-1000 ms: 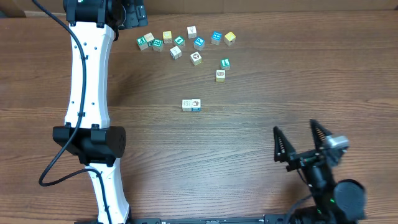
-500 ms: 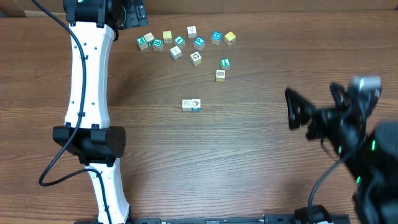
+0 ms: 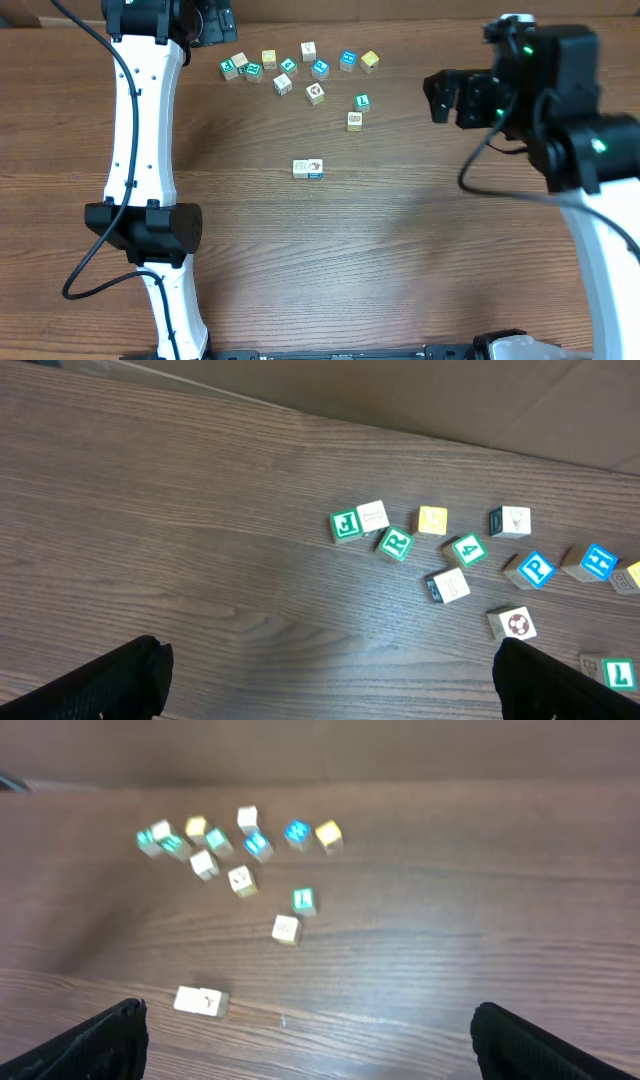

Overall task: Form a horizontal line
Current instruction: 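Raise the right arm and move the right gripper toward the block cluster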

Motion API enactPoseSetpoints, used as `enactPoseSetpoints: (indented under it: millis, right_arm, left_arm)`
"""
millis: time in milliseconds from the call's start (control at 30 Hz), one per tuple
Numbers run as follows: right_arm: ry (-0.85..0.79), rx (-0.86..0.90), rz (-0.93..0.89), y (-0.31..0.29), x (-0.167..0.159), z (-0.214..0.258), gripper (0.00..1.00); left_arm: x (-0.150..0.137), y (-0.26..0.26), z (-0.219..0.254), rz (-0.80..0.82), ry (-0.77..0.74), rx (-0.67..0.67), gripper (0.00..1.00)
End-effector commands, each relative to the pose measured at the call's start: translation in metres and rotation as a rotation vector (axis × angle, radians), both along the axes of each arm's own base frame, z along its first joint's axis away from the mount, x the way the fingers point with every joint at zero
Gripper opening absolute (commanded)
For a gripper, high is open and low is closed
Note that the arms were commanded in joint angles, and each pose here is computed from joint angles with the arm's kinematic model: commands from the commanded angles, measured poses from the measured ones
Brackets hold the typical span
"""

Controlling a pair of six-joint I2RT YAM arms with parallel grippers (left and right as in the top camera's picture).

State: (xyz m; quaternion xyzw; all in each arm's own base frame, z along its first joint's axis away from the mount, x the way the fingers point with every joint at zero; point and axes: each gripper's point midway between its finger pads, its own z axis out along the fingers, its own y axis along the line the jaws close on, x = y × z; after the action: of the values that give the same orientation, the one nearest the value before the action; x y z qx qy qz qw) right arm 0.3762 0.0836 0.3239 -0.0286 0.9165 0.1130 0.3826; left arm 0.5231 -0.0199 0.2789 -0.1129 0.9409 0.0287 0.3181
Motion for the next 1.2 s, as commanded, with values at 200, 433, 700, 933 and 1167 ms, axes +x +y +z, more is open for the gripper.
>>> enactPoseSetpoints:
  millis: [200,433,700,933,1167]
  right_arm:
    - [0.002,-0.011,-0.004,-0.001,0.008,-0.001,1.0]
    - [0.006,-0.012,-0.004,-0.001,0.009,-0.003,1.0]
    - [0.006,-0.012,-0.004,-0.001,0.009,-0.003,1.0]
    - [0.006,-0.012,-0.004,-0.001,0.009,-0.003,1.0]
    - [0.006,-0.012,-0.004,-0.001,0.009,-0.003,1.0]
  left_arm:
    - [-0.001,-0.003,0.004,-0.012,-0.007,0.011,1.0]
    - [-0.001,-0.002,0.004,-0.012,-0.007,0.011,1.0]
    - [-0.001,-0.003,0.004,-0.012,-0.007,0.011,1.0]
    - [-0.001,-0.002,0.004,-0.012,-0.007,0.011,1.0]
    - [-0.001,-0.003,0.004,-0.012,-0.007,0.011,1.0]
